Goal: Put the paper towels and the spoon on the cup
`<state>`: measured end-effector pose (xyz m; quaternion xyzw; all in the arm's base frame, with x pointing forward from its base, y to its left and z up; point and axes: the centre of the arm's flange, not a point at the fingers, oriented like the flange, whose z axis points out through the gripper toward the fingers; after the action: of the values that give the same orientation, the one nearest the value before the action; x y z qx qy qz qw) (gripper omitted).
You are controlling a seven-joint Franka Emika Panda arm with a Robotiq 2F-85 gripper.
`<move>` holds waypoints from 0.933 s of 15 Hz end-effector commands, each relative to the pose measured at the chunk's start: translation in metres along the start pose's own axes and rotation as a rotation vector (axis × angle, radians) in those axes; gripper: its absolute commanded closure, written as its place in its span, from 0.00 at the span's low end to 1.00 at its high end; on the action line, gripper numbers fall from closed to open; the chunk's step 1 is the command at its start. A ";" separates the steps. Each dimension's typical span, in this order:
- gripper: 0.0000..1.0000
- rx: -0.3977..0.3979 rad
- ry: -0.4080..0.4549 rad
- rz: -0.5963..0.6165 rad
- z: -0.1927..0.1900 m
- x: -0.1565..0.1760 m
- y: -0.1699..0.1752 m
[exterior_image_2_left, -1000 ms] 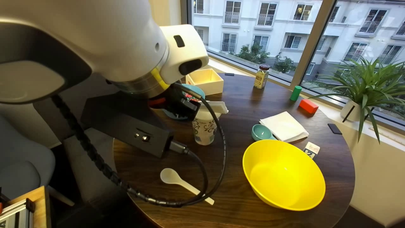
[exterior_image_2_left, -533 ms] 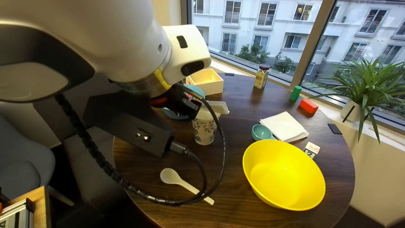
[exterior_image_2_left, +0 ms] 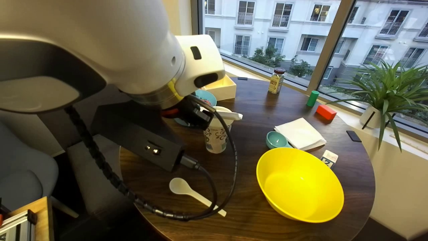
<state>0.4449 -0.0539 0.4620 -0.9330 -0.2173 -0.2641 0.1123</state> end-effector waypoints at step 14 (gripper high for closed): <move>0.00 0.014 -0.020 0.033 -0.003 -0.002 0.006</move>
<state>0.4441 -0.0634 0.4619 -0.9354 -0.2072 -0.2648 0.1092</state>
